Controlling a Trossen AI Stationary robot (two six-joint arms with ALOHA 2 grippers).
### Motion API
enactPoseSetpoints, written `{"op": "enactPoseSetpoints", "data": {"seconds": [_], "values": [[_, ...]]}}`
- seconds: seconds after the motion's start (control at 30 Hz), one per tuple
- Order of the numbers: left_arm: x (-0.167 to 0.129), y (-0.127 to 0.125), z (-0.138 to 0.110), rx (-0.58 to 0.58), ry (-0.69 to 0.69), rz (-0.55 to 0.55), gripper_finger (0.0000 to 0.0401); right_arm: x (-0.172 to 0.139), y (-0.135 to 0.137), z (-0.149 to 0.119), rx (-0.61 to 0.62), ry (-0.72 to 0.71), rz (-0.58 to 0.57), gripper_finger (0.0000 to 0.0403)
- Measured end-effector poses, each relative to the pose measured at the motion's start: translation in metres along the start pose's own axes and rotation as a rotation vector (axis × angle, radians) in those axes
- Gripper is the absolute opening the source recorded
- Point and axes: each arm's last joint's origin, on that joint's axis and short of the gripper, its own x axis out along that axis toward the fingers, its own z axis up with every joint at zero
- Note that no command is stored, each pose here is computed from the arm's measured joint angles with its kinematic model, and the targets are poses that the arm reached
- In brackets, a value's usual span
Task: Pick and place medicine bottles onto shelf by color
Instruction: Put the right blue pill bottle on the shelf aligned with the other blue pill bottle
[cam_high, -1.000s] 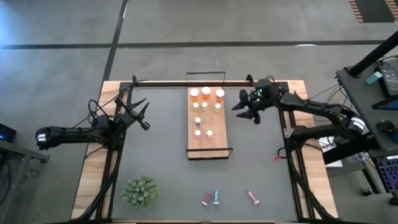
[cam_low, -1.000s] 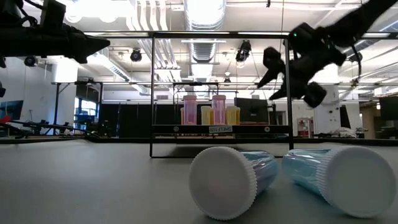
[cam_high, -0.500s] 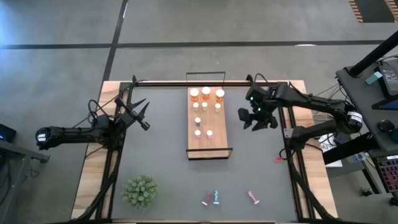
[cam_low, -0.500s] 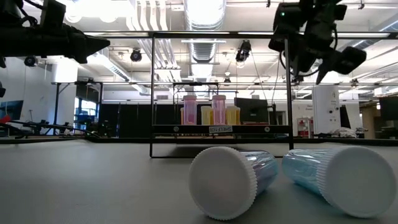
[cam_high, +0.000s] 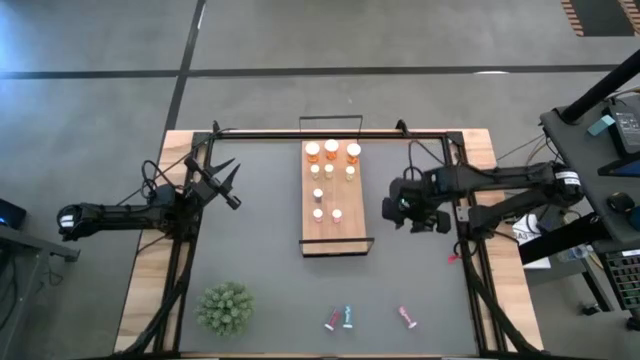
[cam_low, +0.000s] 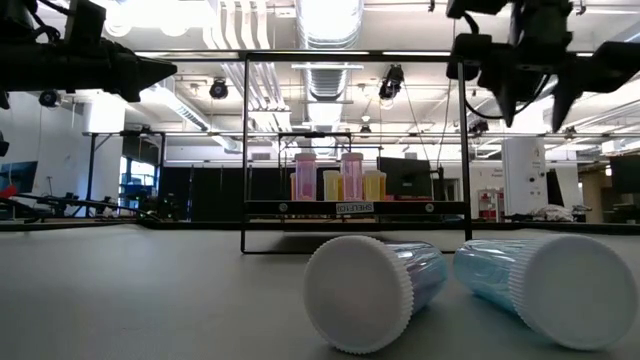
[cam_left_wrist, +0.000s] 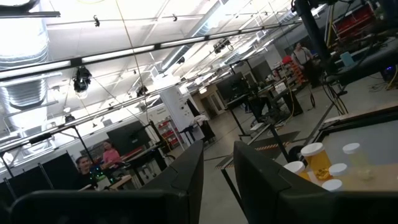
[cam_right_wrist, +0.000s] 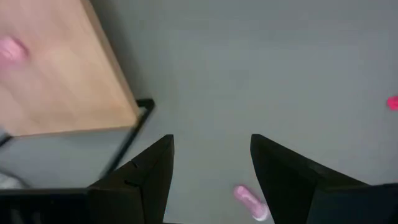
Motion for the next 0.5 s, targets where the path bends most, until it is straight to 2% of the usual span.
{"op": "enactPoseSetpoints", "data": {"seconds": [0.1, 0.3, 0.5], "values": [[0.0, 0.0, 0.0, 0.0, 0.0, 0.001, 0.0072, 0.008, -0.001, -0.013, 0.008, -0.022, -0.033, 0.0203], [0.0, 0.0, 0.0, 0.0, 0.001, 0.0, 0.0072, 0.016, -0.011, -0.034, 0.151, -0.146, -0.067, 0.0203], [0.0, 0.0, 0.0, 0.0, 0.0, 0.0, 0.0072, 0.014, -0.016, -0.043, 0.196, -0.181, -0.047, 0.0203]]}}
